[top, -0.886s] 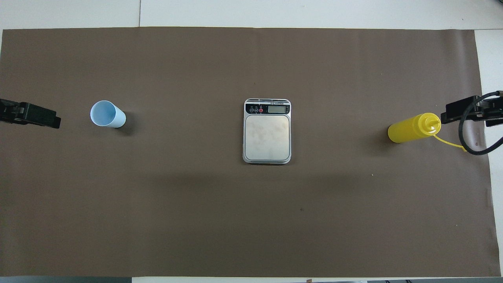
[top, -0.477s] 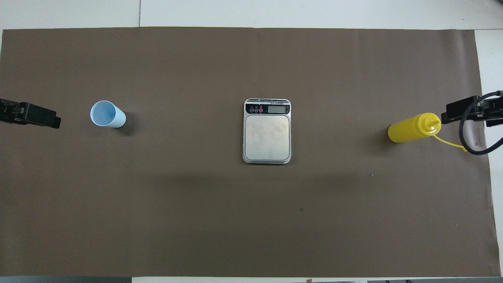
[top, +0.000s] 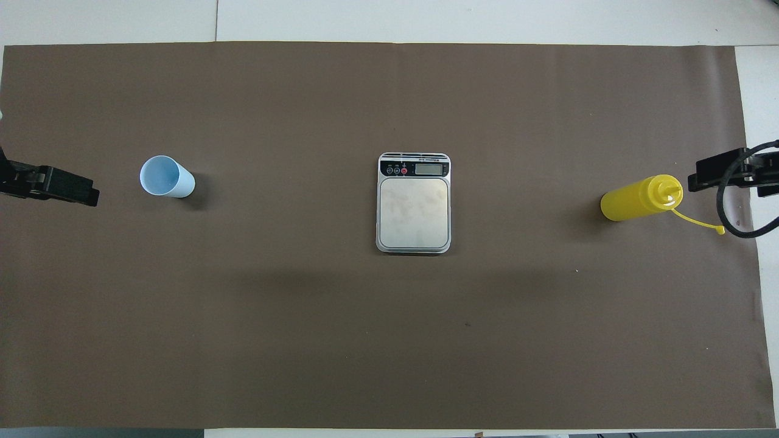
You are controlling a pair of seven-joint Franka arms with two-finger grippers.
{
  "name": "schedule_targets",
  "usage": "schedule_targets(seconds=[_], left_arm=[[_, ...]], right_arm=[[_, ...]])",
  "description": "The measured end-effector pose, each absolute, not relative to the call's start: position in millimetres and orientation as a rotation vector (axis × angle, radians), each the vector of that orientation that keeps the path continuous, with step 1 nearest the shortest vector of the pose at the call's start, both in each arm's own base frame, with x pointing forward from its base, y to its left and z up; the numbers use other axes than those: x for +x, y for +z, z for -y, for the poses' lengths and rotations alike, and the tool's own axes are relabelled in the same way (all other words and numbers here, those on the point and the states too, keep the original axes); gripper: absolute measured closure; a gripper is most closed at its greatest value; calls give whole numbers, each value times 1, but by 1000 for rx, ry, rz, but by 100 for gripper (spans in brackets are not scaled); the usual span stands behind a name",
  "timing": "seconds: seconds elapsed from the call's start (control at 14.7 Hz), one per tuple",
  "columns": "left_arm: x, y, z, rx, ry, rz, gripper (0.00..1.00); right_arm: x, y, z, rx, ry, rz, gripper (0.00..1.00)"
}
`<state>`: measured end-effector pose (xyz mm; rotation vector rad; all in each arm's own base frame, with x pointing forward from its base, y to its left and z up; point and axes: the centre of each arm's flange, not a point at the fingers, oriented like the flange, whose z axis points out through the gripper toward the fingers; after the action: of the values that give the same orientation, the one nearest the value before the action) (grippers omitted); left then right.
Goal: Pour seasoning into cup on scale with both arms
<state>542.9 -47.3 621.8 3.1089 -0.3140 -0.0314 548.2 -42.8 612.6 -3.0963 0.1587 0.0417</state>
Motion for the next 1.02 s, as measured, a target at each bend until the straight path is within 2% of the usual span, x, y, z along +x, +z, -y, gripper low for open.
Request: schedule_targets(seconds=[0.2,0.41,0.61,0.82,1.02], left_arm=[[553,588,48,3110,82,314,0],[562,540,49,3108,156,314,0],[574,495,50,3109,171,315,0],[593,453,44,3113,184,294,0],[608,414,28,3122,189,250,0]], right_arm=[[546,614,76,-3081,18,-291,0],[547,615,84,-3000,8,-628,0],[549,606,115,-2863,88,-883,0],[580,587,189,-2725,221,-1022,0],[601,546,246,-2575,285,-1140,0]])
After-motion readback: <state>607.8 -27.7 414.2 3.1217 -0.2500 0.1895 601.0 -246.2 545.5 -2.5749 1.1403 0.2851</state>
